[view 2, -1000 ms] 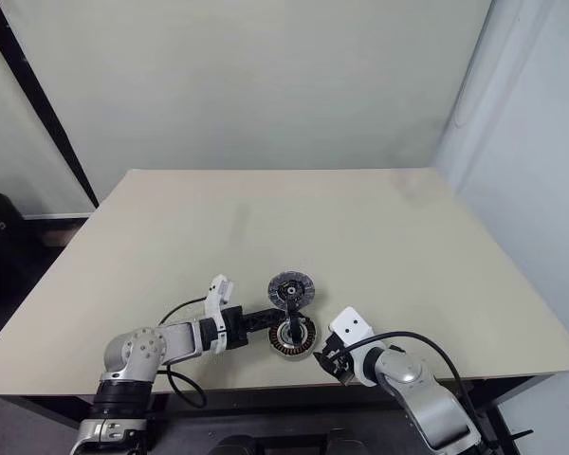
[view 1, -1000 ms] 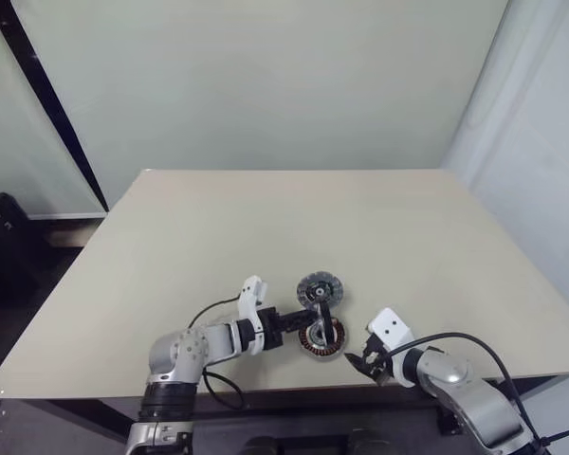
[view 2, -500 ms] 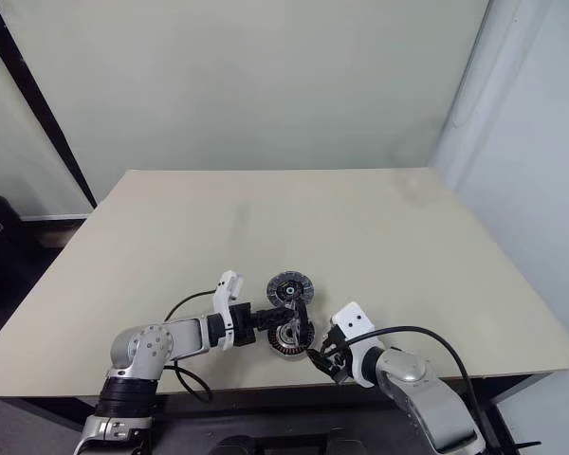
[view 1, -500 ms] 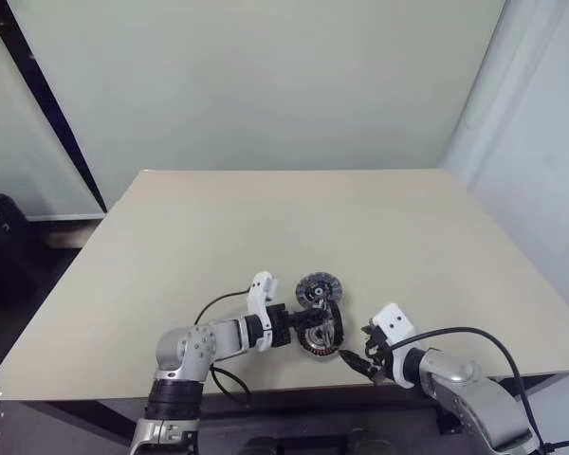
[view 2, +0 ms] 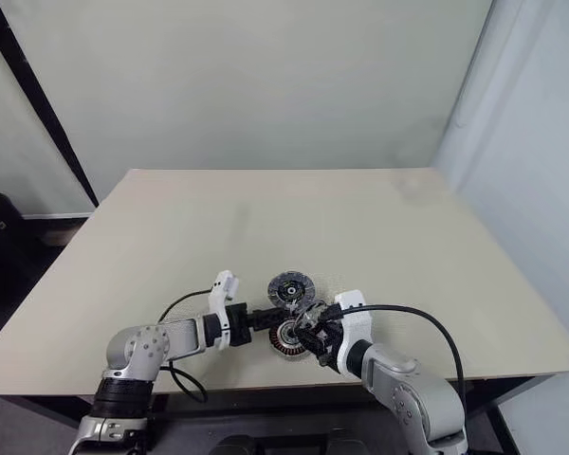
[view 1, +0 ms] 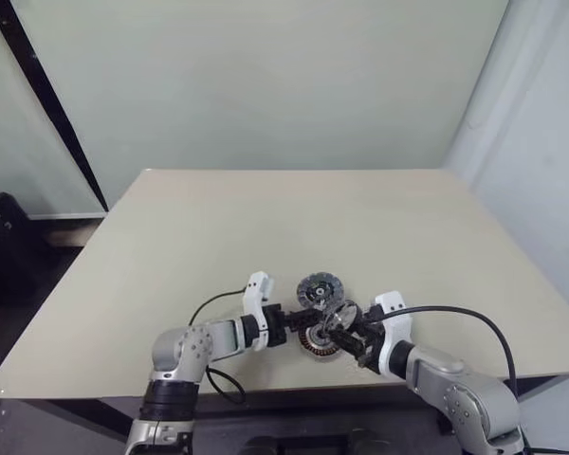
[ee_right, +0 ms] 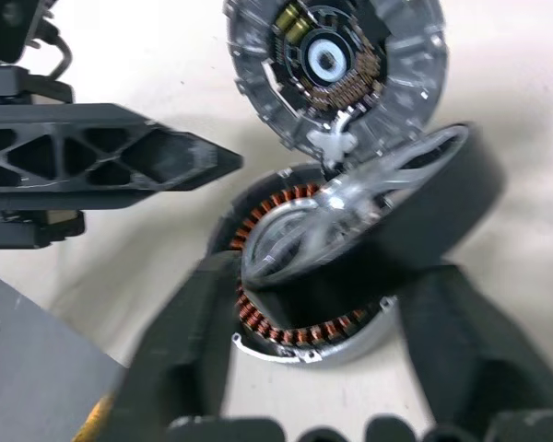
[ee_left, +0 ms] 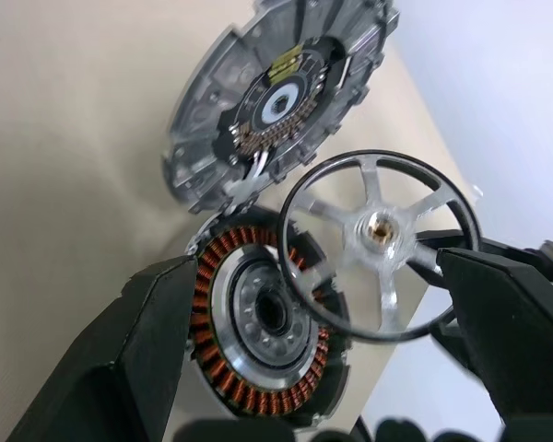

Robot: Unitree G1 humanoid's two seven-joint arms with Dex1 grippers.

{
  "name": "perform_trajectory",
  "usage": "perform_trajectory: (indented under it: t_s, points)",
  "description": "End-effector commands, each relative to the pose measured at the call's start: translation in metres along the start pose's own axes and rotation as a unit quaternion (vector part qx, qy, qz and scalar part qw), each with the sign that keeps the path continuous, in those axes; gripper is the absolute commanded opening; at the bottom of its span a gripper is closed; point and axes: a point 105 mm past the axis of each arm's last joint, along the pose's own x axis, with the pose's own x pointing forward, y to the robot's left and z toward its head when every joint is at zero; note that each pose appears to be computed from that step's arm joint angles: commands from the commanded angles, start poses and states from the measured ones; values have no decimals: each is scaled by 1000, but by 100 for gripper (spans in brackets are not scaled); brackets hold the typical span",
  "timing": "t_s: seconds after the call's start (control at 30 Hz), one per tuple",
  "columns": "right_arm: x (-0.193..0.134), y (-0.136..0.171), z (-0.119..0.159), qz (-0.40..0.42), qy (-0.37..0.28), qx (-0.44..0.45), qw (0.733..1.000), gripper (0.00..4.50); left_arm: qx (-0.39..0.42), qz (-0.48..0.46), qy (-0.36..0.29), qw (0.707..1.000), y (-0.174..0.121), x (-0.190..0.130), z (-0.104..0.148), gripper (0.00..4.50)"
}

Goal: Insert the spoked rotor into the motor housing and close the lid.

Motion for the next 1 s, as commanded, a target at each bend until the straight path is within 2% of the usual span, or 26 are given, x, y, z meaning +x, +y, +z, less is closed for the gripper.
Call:
perform_trajectory:
  t_s: [0.03, 0.13, 0.3, 0.47, 0.63, 0.83, 1.0]
  points:
    - [-3, 0, 11, -2, -17, 0, 1000, 135, 23, -17, -24, 999, -6, -12, 14, 450]
    - [-6, -6, 11, -13, -17, 8, 1000, 38, 21, -12, -32, 999, 1, -25, 18, 450]
    - [-11, -11, 14, -3, -24, 56, 998, 38, 17, -12, -46, 999, 5, -41, 23, 450]
    - [-14, 8, 27, 92, -54, 175, 979, 38, 8, -9, -59, 998, 8, -50, 25, 450]
    - [-19, 28, 28, 165, -35, 218, 961, 38, 6, -2, -60, 998, 13, -49, 24, 450]
    - [-9, 36, 13, 166, 5, 231, 959, 38, 6, -2, -61, 998, 14, -48, 24, 450]
    - [5, 30, 7, 142, 17, 230, 963, 38, 9, -2, -59, 998, 14, -48, 24, 450]
